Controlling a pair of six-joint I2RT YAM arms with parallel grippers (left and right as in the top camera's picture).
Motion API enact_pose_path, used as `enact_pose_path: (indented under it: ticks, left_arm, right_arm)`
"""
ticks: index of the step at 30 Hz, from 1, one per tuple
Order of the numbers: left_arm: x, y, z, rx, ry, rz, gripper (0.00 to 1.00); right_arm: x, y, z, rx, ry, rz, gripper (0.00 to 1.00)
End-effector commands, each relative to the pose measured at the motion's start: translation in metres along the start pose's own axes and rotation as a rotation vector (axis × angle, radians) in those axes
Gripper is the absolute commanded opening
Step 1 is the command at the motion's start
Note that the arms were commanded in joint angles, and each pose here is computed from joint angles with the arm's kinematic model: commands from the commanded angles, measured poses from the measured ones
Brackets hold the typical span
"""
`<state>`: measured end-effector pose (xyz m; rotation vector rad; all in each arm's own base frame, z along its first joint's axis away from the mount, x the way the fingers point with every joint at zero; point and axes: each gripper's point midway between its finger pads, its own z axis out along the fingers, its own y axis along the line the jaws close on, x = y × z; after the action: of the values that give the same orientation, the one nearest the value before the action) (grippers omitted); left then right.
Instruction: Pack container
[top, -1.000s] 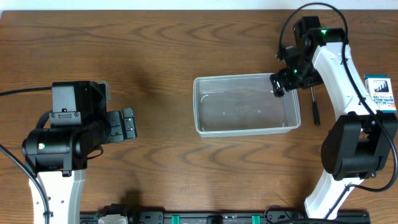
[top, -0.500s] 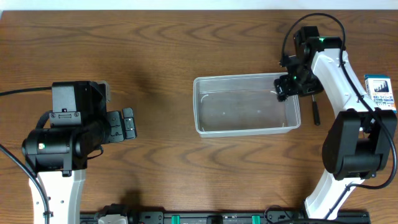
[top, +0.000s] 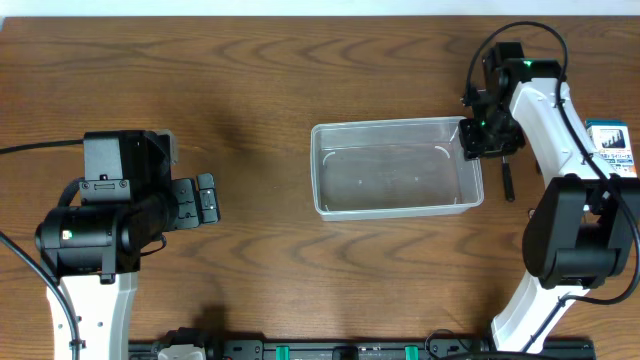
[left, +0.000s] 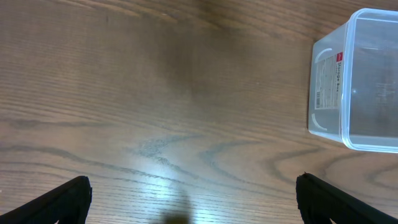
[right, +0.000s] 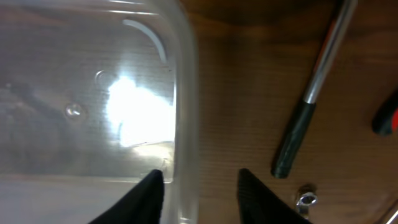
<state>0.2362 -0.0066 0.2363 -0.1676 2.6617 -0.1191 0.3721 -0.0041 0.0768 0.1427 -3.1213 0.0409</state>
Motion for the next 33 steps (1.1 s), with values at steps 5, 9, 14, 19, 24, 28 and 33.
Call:
enact_pose_path:
  ticks: [5,9,14,19,24,28,33]
  left_arm:
    - [-0.0025,0.0033,-0.0041,-0.016,-0.013,-0.013,0.98]
    - [-0.0024,0.0034,-0.0041,-0.017,-0.013,-0.013,0.98]
    - [-0.0024,0.0033,-0.0041,-0.016,-0.013,-0.013,0.98]
    - [-0.0025,0.0033,-0.0041,-0.016,-0.013,-0.013,0.98]
    - [-0.0025,0.0033,-0.0041,-0.016,-0.013,-0.013,0.98]
    - [-0.0024,0.0033,-0.0041,-0.016,-0.013,-0.013,0.98]
    - [-0.0024,0.0033,-0.0041,-0.016,-0.013,-0.013,0.98]
  right_arm:
    - [0.0043,-0.0074,0.0014,0.010,0.014,0.022,0.31]
    - [0.0044,-0.0073,0.0014,0.009,0.015,0.023,0.25]
    - [0.0070,-0.0071,0.0014,0.009,0.025,0.046,0.22]
    - [0.0083,-0.0069,0.0013,0.008,0.031,0.049,0.18]
    - [0.0106,-0.0066,0.0013,0.008,0.040,0.094,0.12]
    - [0.0113,-0.0065,0.0012,0.007,0.043,0.105,0.15]
    - [0.0133,-0.0062,0.0011,0.008,0.051,0.160,0.14]
